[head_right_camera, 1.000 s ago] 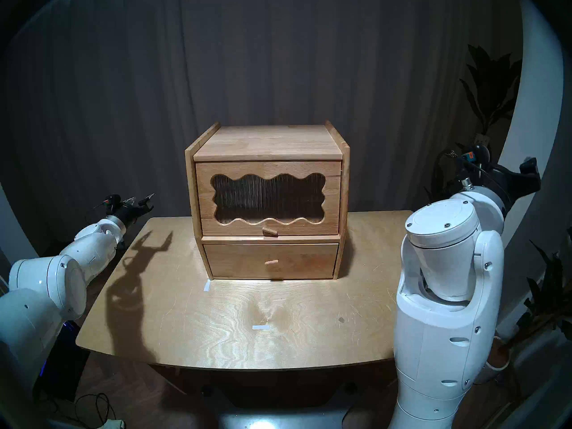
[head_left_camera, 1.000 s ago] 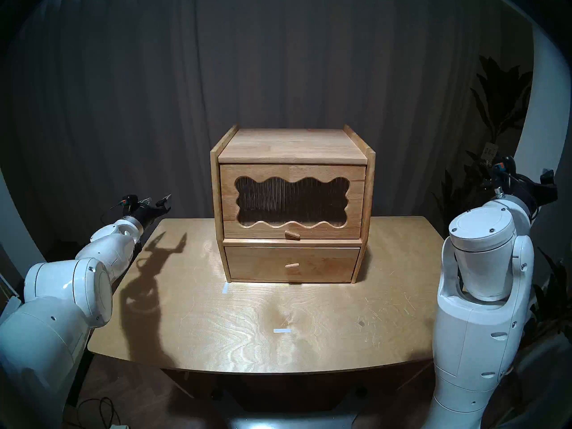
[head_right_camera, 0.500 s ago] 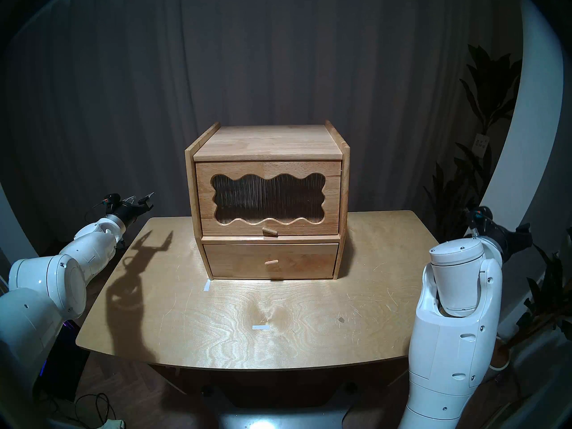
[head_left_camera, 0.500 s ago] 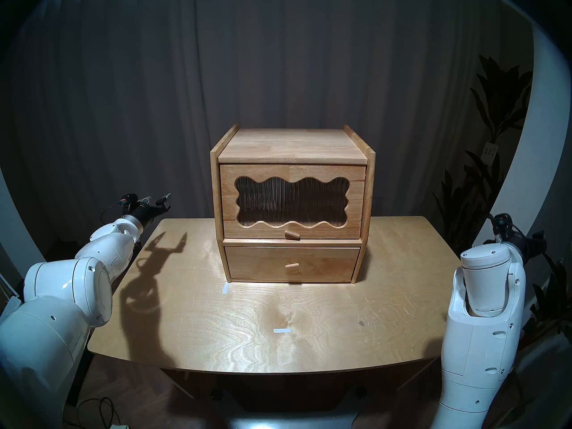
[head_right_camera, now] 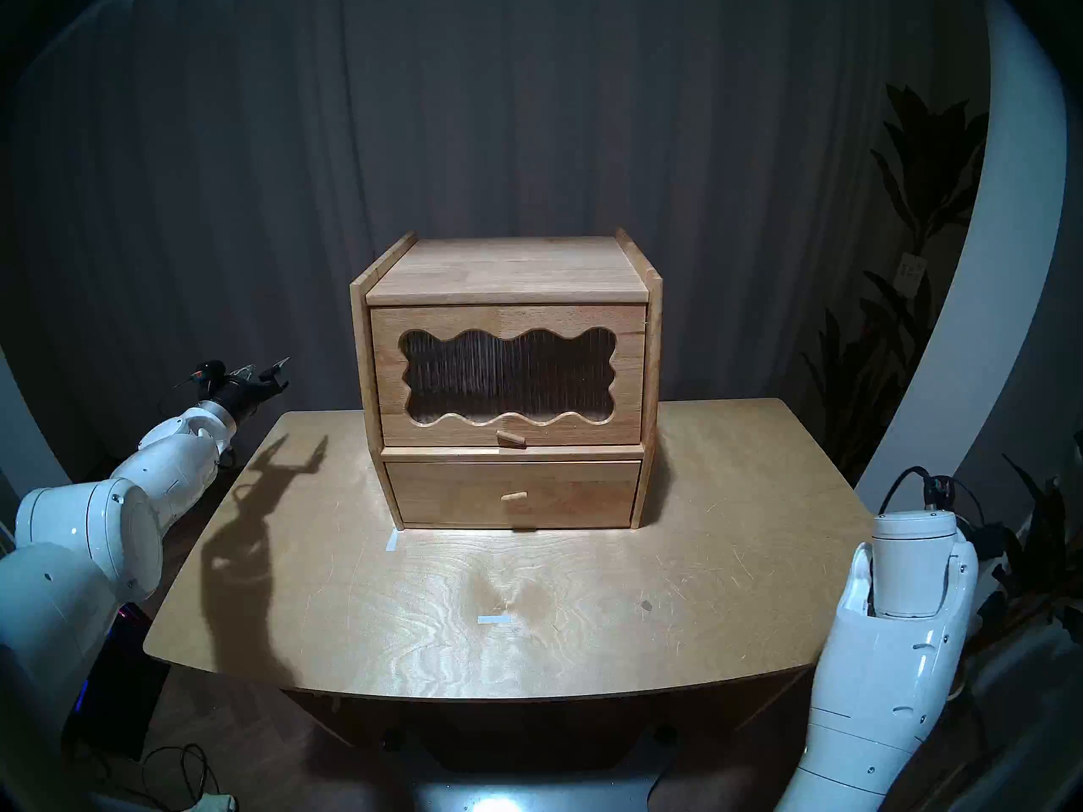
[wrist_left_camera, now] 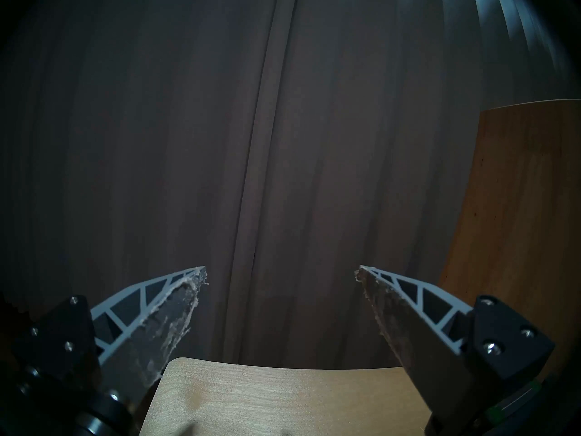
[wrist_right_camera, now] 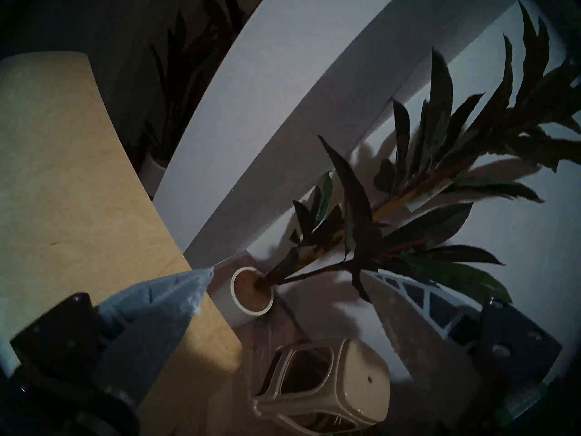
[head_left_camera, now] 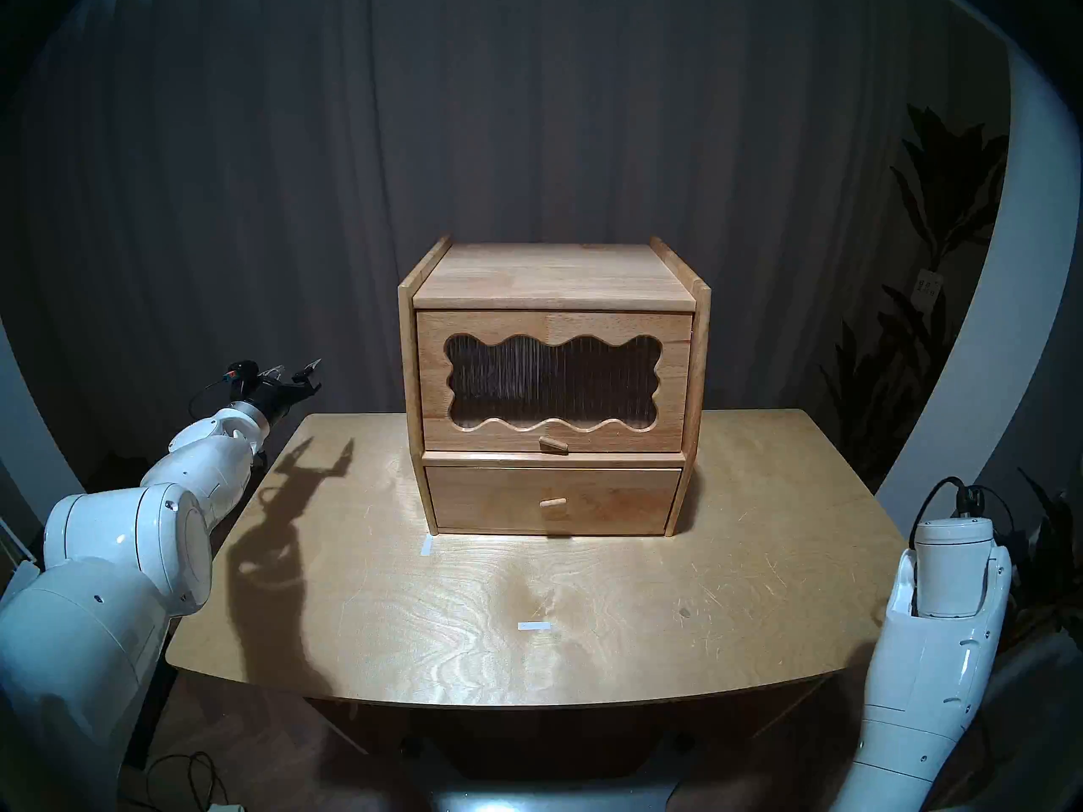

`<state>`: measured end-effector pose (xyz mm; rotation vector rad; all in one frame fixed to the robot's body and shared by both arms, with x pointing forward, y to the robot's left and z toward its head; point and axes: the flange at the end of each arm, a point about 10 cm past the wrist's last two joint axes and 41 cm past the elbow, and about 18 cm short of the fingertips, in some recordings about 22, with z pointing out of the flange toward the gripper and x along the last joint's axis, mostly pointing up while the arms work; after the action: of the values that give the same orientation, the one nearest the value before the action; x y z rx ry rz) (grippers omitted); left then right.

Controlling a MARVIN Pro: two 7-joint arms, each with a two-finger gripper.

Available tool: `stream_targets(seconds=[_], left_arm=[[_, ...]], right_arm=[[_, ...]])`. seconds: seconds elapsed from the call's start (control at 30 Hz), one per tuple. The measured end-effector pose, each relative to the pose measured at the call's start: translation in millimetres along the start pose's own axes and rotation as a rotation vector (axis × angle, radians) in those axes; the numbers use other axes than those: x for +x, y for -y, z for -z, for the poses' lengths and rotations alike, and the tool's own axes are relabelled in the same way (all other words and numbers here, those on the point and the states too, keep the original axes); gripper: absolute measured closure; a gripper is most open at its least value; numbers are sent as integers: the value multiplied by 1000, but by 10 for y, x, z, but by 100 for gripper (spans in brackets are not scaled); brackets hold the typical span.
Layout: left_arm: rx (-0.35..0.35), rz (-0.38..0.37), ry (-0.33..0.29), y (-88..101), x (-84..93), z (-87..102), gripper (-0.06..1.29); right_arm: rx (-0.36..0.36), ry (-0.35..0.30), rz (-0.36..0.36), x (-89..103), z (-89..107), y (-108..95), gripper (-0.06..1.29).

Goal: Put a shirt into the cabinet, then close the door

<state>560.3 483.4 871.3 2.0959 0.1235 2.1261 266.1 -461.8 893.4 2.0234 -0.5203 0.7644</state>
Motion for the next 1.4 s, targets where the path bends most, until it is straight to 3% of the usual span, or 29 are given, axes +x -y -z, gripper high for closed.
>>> stream_targets(seconds=[0.3,0.63,0.9,1.2,1.4], left_arm=[[0,5,-15,0,51,-17,2],[1,10,-28,-1,95,-31,3],[1,14,-38,-1,127,-41,2],[0,16,-52,-6,184,-61,2],[-3,14,-66,-16,254,-90,3]], right_arm=[[59,-45,-146,268,-137,-276,1],[193,-131,-270,652,-172,-347,1],[373,-171,-349,928,-240,-159,1],[581,-256,-413,1326,-167,24,1],[800,-321,-491,1567,-105,168,1]])
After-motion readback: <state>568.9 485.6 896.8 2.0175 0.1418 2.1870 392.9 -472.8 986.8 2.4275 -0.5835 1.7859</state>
